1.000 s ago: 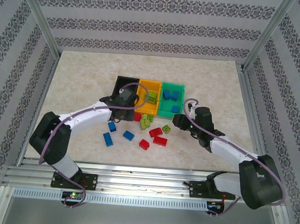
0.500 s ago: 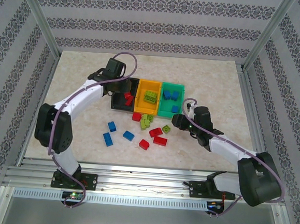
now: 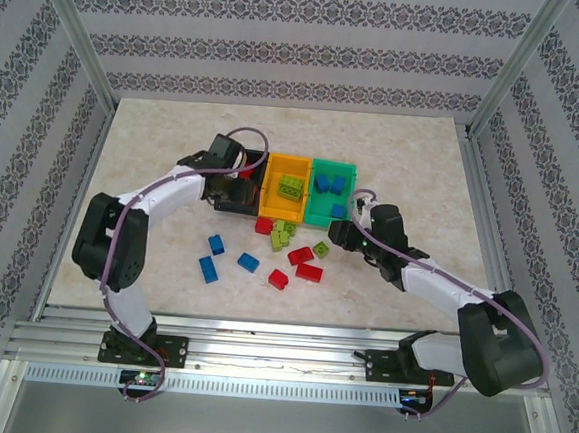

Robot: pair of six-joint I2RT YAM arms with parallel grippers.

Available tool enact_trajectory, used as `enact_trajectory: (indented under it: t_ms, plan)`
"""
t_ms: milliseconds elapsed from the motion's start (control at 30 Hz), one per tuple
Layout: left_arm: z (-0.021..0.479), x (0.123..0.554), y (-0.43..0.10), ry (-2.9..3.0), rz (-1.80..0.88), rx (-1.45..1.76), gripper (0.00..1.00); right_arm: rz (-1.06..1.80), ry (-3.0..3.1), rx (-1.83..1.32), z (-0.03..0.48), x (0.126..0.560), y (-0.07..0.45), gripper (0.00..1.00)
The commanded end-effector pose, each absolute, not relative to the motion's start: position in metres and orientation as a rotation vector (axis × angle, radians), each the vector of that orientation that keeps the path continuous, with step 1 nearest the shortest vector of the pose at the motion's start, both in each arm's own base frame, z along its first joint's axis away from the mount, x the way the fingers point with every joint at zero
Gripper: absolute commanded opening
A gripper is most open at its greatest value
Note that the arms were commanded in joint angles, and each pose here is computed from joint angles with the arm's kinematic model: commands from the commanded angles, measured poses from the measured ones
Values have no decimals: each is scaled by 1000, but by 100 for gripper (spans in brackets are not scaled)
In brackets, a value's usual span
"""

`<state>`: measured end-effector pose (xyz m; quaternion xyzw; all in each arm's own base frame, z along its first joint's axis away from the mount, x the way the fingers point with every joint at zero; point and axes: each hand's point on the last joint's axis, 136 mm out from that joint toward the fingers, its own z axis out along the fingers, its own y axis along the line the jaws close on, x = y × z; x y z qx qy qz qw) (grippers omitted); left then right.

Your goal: Sort the legos into containers by color

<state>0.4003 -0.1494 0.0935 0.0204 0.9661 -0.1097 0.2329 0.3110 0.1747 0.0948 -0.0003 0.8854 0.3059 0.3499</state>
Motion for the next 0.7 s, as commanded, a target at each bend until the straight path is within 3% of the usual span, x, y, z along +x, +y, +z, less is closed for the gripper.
enact_trajectory:
  t_ms: [0,167,533,667]
  plan:
    - [124,399,-158,2524,-446,53,53,783,2270,-52,104,314,183,43]
    - [124,379,-165,2448,-561,82,52,779,2275,-77,103,312,188,43]
    - [112,353,-148,2349,-525,88,52,813,2370,-92,91,284,196,43]
    - [108,351,-140,2329,-494,85,52,764,2493,-173,73,256,199,53]
